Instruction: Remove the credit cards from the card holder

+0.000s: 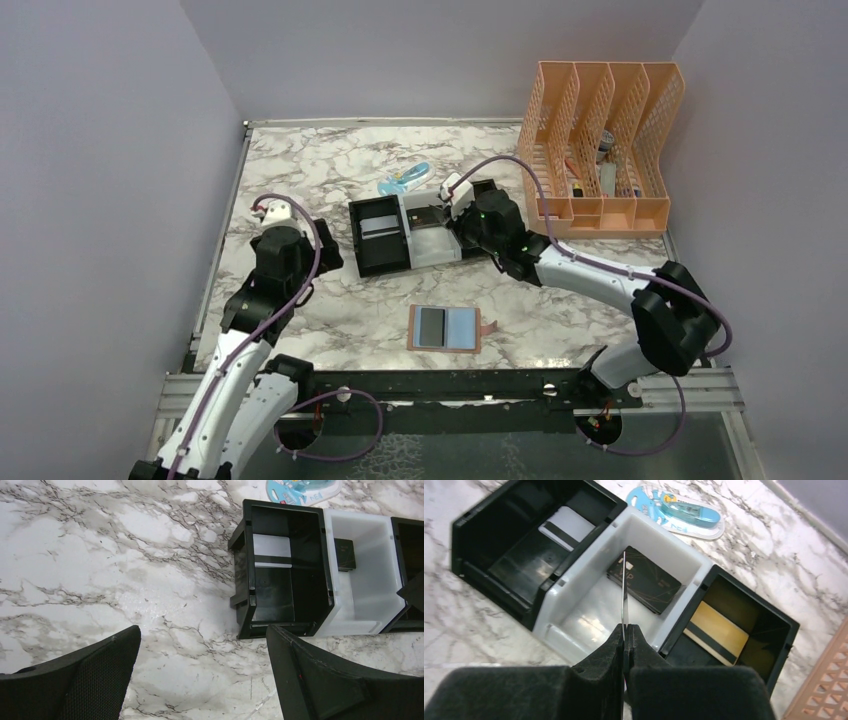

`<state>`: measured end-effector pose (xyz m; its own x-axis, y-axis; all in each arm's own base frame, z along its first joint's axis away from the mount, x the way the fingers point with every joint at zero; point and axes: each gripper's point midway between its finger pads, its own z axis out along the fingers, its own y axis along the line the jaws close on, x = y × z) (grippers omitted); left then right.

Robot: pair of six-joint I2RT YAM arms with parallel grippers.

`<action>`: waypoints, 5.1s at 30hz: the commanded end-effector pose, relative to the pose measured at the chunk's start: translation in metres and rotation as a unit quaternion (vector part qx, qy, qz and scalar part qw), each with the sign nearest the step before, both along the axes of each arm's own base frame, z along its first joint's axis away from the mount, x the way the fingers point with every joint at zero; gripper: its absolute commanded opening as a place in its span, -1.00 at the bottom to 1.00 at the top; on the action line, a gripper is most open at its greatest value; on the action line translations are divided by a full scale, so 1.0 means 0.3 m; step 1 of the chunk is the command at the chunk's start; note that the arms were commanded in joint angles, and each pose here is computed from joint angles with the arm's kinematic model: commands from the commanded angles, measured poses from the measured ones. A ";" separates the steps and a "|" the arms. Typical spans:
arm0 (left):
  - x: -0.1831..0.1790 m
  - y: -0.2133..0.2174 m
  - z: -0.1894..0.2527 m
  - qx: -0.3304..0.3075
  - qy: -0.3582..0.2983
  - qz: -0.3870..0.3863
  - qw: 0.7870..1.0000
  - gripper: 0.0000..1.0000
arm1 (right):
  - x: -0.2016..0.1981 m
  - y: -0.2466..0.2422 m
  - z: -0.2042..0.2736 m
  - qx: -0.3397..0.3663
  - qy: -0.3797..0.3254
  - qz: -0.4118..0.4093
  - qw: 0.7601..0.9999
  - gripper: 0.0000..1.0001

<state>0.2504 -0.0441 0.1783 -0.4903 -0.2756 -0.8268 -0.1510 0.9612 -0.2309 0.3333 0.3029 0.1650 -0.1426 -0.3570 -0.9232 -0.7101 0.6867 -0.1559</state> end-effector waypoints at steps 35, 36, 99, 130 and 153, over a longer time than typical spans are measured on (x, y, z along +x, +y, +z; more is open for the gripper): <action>-0.022 0.026 0.006 0.005 -0.016 0.010 1.000 0.99 | 0.316 0.121 -0.201 -0.274 -0.206 0.035 0.939 -0.95; -0.022 0.025 0.006 0.005 -0.017 0.010 1.000 0.99 | 0.317 0.123 -0.212 -0.277 -0.204 0.037 0.938 -0.95; -0.016 0.014 -0.018 0.004 -0.001 0.004 1.000 0.99 | 0.285 0.148 -0.160 -0.222 -0.206 0.067 0.951 -0.17; -0.026 -0.109 -0.027 -0.031 0.003 -0.103 0.994 0.98 | -0.432 0.027 -0.029 0.300 0.275 0.047 0.912 0.25; -0.126 -0.453 -0.145 -0.145 0.106 -0.306 0.935 0.42 | -0.591 -0.003 -0.351 0.220 0.488 -0.015 0.845 -0.13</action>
